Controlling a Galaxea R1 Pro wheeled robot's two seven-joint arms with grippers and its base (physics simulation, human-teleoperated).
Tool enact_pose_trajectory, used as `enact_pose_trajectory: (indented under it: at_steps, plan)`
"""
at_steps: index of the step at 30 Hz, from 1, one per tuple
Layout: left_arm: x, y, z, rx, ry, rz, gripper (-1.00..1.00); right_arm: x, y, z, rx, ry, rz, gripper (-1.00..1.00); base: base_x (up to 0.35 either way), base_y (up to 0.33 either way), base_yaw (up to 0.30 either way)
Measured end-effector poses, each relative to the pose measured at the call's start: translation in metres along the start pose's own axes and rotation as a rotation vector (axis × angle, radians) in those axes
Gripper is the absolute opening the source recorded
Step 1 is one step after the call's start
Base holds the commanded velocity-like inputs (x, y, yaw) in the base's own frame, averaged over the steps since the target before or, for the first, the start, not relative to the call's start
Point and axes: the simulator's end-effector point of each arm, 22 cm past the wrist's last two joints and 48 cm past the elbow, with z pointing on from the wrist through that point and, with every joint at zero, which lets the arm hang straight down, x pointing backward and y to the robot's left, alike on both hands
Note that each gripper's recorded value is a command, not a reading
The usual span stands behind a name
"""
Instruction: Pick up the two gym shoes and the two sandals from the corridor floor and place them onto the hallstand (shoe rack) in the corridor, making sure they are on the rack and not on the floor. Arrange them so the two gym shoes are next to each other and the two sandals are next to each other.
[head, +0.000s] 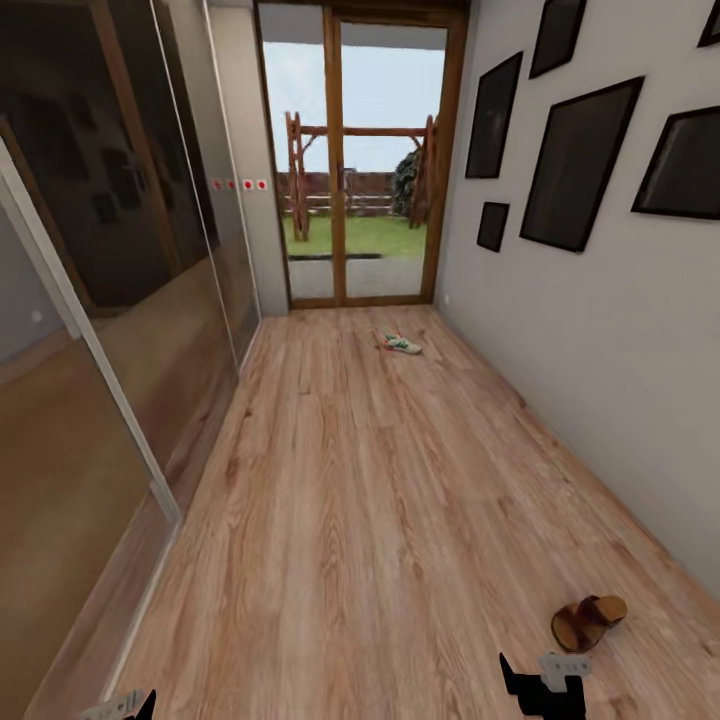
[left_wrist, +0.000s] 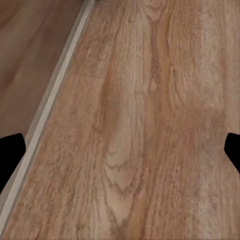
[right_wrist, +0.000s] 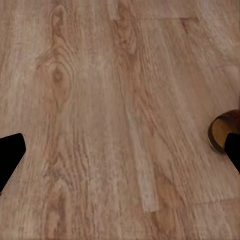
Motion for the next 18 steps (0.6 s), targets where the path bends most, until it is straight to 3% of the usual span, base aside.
enact_pose_trajectory:
  at_steps: [18]
  plan:
    - [0.0,0.0002,-0.0001,0.0,0.0,0.0,1.0,-0.0011,-0.0001,0.0004,0.0,-0.003,0.0,1.0,0.341,0.0,0.0]
